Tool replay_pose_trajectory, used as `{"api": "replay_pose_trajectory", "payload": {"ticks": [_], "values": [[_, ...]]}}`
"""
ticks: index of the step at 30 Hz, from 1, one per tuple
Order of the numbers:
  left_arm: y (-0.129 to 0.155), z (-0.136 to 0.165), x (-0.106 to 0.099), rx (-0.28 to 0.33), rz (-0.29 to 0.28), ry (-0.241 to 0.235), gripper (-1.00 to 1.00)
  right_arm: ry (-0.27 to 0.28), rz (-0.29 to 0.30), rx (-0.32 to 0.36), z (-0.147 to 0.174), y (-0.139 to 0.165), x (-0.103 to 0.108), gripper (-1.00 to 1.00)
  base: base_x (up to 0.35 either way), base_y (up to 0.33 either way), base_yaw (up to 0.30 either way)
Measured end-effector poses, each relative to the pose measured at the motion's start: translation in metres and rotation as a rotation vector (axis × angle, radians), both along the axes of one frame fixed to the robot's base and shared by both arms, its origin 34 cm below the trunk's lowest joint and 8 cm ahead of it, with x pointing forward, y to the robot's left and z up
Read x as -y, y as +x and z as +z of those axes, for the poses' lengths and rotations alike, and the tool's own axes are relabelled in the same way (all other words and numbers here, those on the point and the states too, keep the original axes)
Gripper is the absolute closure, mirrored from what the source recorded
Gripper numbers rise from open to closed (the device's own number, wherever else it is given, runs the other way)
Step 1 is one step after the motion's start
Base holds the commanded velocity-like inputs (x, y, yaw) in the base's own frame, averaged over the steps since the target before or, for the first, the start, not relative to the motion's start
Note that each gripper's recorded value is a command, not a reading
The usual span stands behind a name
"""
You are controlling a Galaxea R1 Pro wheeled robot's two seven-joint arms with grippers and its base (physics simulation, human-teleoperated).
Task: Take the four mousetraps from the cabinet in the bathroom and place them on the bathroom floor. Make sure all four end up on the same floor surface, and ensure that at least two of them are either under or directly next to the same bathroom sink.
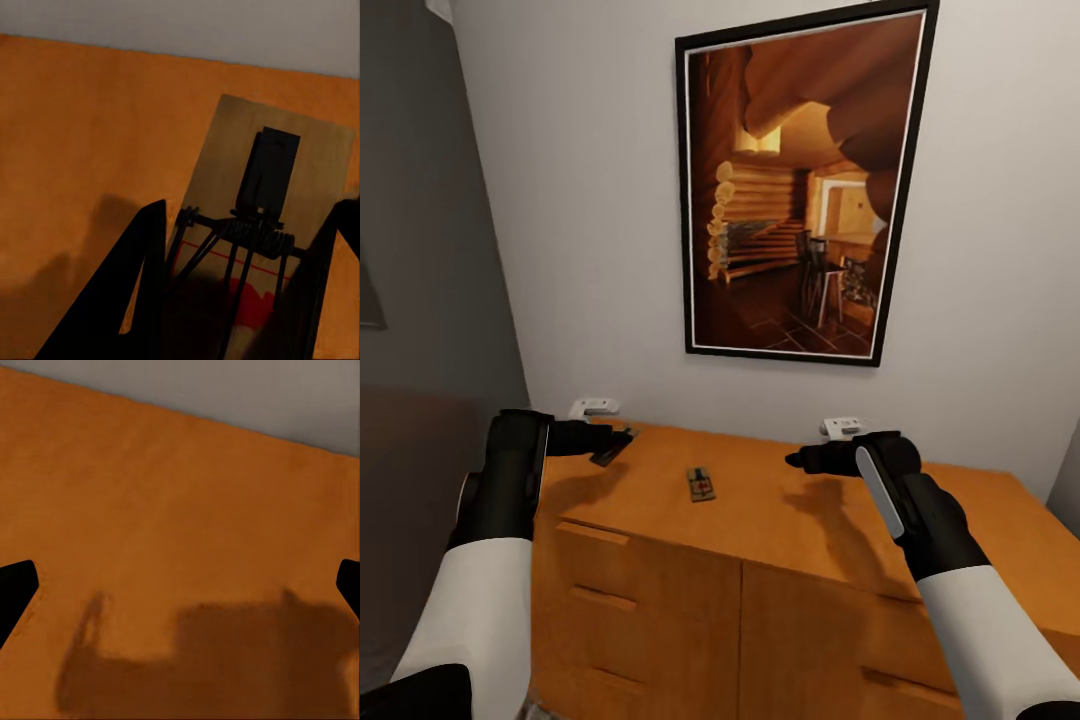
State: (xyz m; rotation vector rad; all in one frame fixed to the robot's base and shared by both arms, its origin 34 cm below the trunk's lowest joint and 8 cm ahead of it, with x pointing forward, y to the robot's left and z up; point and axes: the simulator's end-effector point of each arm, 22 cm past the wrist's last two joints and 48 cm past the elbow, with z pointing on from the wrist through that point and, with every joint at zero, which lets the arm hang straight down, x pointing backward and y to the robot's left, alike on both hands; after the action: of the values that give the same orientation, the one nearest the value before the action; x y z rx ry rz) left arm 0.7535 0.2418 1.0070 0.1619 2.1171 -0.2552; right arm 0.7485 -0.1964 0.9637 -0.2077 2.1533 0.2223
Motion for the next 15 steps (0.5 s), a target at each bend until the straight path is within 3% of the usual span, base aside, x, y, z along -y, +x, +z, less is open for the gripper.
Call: {"api": "replay_pose_trajectory", "payload": {"ticks": [15], "values": [[0.0, 0.0, 0.0, 0.0, 0.0, 0.0, 1.0, 0.005, 0.005, 0.0, 0.0002, -0.0003, -0.0048, -1.0, 0.0, 0.0, 0.275]]}}
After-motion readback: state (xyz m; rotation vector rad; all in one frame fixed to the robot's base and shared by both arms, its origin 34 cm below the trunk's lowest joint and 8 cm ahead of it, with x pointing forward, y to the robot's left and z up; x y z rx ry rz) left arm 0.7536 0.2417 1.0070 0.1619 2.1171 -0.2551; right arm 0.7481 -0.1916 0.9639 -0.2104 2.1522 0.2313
